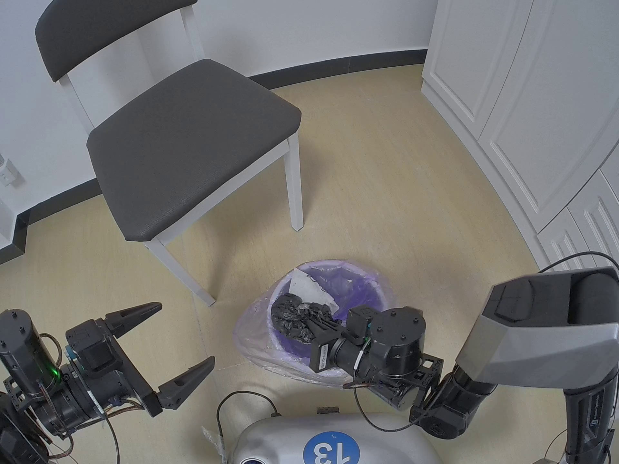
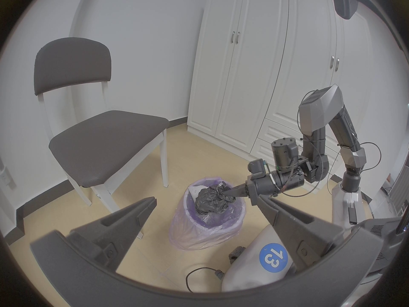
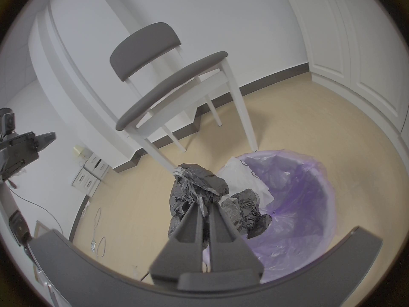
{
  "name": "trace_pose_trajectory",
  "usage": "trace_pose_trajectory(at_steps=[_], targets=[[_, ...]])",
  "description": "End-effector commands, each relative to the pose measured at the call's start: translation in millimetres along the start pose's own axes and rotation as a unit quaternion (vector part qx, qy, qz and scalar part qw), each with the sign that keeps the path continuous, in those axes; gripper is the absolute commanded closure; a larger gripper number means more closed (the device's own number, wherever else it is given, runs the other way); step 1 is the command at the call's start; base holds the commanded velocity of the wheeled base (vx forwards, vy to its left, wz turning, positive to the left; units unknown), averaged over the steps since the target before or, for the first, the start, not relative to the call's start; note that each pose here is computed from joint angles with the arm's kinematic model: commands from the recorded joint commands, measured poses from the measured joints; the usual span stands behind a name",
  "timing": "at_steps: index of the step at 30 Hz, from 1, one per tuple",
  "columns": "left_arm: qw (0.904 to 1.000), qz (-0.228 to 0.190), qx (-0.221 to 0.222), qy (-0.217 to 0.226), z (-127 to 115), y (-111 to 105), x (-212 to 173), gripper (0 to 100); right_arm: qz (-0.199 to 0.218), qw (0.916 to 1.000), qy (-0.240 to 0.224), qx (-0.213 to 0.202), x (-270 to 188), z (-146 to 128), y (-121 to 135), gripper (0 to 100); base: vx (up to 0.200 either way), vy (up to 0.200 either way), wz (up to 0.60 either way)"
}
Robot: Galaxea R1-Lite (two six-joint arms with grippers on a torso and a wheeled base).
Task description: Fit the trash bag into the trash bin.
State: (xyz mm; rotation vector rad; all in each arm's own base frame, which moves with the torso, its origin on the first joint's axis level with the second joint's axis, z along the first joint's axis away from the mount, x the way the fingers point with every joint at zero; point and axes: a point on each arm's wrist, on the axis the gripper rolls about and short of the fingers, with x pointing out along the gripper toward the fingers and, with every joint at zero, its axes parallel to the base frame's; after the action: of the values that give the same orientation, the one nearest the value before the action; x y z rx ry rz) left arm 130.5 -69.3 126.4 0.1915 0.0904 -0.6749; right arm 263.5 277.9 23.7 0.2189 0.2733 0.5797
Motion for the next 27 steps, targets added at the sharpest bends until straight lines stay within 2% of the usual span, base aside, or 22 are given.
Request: trace_pose_trajectory(at_steps=[1,6,13,17,21,27], targets=[[0.9999,-0.002,-0.003,0.013,-5.1,-1.2,-1.3,0,-0.022,0.9997,0.009,-0.01,7.1,-5.2,-16.2,100,0.0,0.0,0.0],[0.9998,-0.003,-0.004,0.017,-6.1,-1.4,-1.1,0,-0.044,0.9971,0.056,-0.03,8.3,-14.2,-24.1,100,0.0,0.0,0.0],[0.9998,-0.004,-0.004,0.02,-6.8,-1.4,-0.7,0,-0.035,0.9989,0.018,-0.025,3.8,2.4,-19.5,100,0.0,0.0,0.0],[0.9998,-0.004,-0.003,0.02,-6.8,-1.6,-0.6,0,-0.032,0.9987,0.021,-0.033,-10.5,13.3,-15.3,100,0.0,0.0,0.0],[0.9998,-0.003,-0.003,0.019,-6.6,-1.4,-0.7,0,-0.042,0.9953,0.064,-0.06,-22.9,9.9,-17.9,100,0.0,0.0,0.0],[0.9998,-0.005,-0.003,0.018,-6.4,-1.8,-0.8,0,-0.05,0.9909,0.104,-0.069,-21.5,-1.9,-21.5,100,0.0,0.0,0.0]])
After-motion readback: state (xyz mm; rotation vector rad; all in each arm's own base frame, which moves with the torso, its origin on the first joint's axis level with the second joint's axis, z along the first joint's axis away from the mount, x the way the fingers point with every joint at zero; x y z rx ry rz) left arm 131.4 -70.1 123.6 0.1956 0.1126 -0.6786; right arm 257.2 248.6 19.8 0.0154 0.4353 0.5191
